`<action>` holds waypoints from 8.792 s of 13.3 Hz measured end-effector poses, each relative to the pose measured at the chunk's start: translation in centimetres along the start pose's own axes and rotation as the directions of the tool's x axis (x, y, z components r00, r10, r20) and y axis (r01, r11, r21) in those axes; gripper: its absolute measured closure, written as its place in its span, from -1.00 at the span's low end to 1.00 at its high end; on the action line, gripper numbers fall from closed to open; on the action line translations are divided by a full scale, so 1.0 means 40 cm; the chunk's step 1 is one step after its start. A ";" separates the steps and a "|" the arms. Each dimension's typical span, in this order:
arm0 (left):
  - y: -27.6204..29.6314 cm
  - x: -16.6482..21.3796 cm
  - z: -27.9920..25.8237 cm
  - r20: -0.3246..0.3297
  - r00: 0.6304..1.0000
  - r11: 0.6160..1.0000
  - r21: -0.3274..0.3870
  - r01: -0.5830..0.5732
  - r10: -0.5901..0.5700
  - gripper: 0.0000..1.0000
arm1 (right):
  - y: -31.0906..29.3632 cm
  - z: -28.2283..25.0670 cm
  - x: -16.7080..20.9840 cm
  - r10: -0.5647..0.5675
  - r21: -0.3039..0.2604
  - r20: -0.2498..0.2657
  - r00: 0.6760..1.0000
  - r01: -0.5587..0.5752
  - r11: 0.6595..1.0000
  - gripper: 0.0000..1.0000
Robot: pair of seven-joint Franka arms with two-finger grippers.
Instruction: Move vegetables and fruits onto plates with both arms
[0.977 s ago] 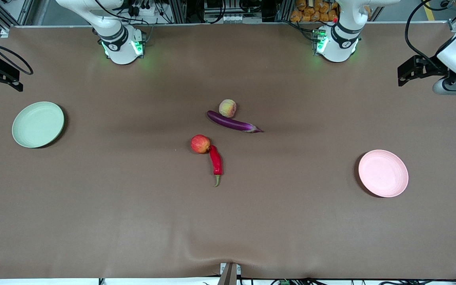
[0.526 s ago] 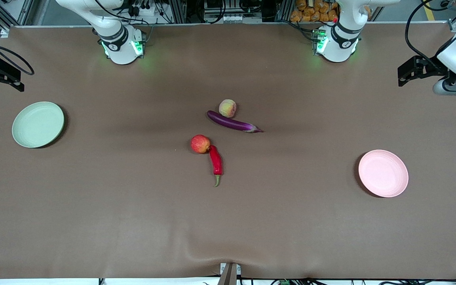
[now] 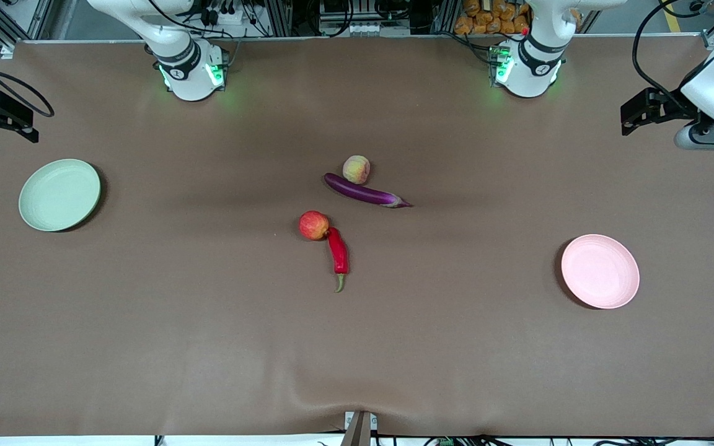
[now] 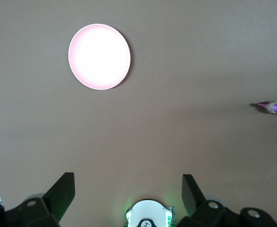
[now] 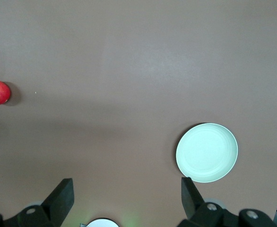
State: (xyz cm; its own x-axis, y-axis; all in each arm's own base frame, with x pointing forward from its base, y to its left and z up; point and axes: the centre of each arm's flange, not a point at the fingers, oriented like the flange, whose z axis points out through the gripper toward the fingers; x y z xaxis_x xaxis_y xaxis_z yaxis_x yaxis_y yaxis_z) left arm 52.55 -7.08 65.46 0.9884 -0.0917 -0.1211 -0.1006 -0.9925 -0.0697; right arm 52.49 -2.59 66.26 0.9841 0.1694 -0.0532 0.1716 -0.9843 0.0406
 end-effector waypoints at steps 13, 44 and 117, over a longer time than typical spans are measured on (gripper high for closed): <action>0.518 0.155 0.279 0.164 0.919 0.927 -0.062 0.371 -0.357 -1.00 | 0.015 0.004 -0.003 0.011 0.002 0.004 1.000 -0.011 1.000 -1.00; 1.177 0.017 1.084 0.007 0.422 0.422 -0.002 0.906 -0.906 -1.00 | 0.010 0.006 -0.002 0.008 0.013 0.003 1.000 -0.008 1.000 -1.00; -0.204 0.531 1.162 -0.086 0.925 0.806 0.465 0.367 -0.371 -0.85 | -1.026 1.080 0.288 0.813 -0.081 0.232 0.534 -0.822 0.563 -0.99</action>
State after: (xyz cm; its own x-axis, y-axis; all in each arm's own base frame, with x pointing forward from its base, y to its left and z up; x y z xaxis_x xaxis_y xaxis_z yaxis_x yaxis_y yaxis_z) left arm 69.08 2.85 17.44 0.9610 0.2765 -0.0009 0.2284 -0.7955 -0.5612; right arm 54.83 37.62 20.90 0.6545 -0.7213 -0.2266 -0.7090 -0.6896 0.1474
